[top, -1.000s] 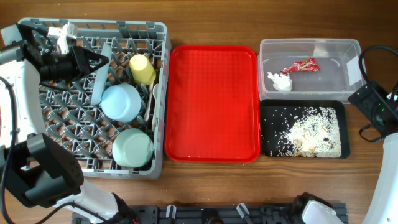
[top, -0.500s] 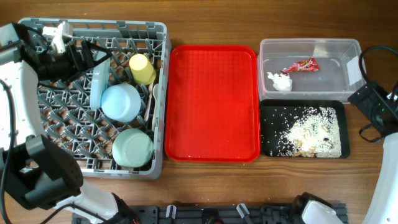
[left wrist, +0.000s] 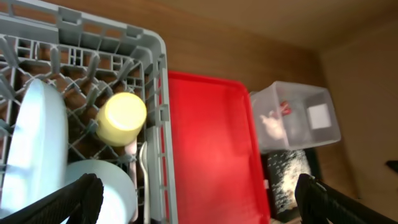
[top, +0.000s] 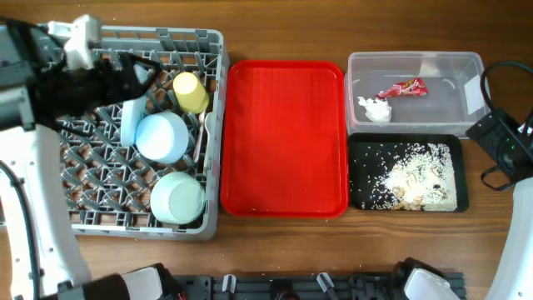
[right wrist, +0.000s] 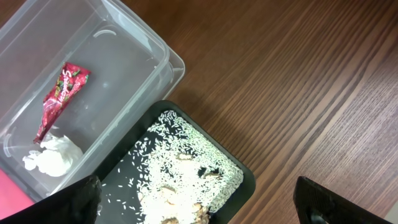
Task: Sort waste into correct bins and load items into the dishwasher rack
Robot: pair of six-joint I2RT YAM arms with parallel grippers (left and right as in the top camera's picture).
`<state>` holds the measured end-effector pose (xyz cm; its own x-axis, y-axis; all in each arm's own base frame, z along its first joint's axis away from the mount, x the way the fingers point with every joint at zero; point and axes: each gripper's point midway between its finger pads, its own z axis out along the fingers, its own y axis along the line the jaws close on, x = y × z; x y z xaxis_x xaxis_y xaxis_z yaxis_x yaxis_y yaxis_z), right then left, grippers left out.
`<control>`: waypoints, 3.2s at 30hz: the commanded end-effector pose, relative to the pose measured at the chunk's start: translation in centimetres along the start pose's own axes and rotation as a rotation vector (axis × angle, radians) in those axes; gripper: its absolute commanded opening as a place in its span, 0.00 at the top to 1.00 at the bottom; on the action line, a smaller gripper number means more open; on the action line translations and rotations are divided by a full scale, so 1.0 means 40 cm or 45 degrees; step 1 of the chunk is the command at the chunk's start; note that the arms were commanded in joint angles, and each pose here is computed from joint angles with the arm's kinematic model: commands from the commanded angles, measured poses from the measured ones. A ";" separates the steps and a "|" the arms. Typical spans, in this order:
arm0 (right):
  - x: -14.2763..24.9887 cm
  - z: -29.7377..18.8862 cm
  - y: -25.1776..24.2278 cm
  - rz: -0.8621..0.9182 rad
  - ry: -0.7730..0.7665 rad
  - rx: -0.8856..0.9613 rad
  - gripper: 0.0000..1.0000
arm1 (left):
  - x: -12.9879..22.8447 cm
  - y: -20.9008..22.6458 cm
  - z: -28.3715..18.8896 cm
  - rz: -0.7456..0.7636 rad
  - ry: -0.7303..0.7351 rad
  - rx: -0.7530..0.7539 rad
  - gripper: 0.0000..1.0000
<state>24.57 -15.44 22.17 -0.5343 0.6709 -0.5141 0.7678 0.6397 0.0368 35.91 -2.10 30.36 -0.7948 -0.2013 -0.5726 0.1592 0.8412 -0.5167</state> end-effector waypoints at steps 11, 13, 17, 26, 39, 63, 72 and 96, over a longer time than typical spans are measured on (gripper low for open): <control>-0.014 -0.006 0.001 0.016 -0.017 -0.001 0.00 | 0.051 -0.071 0.086 0.116 0.104 -0.281 0.00; -0.014 -0.006 0.001 0.016 -0.016 -0.001 0.00 | 0.052 -0.073 0.087 0.119 0.106 -0.279 0.00; -0.014 -0.006 0.001 0.016 -0.017 -0.001 0.00 | 0.052 -0.073 0.087 0.119 0.106 -0.279 0.00; -0.005 0.035 0.008 0.001 0.050 0.021 0.00 | 0.052 -0.073 0.087 0.119 0.106 -0.279 0.00; -0.023 -0.123 0.008 0.028 -0.240 -0.123 0.00 | 0.052 -0.073 0.087 0.119 0.106 -0.279 0.00; 0.163 -0.596 0.128 -0.461 -1.034 -1.152 0.00 | 0.052 -0.073 0.087 0.119 0.106 -0.279 0.00; 0.235 -0.537 0.237 -0.545 -1.431 -1.496 0.00 | 0.052 -0.073 0.087 0.119 0.107 -0.280 0.00; 0.414 -0.122 0.323 -0.645 -1.073 -1.398 0.00 | 0.052 -0.073 0.087 0.119 0.106 -0.279 0.00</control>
<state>23.97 5.32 19.81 0.0467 0.1334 -0.9900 -0.2705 0.9557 0.1160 35.66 -6.68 27.96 -0.8373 -0.0760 -0.5414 0.1132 0.9447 -0.3077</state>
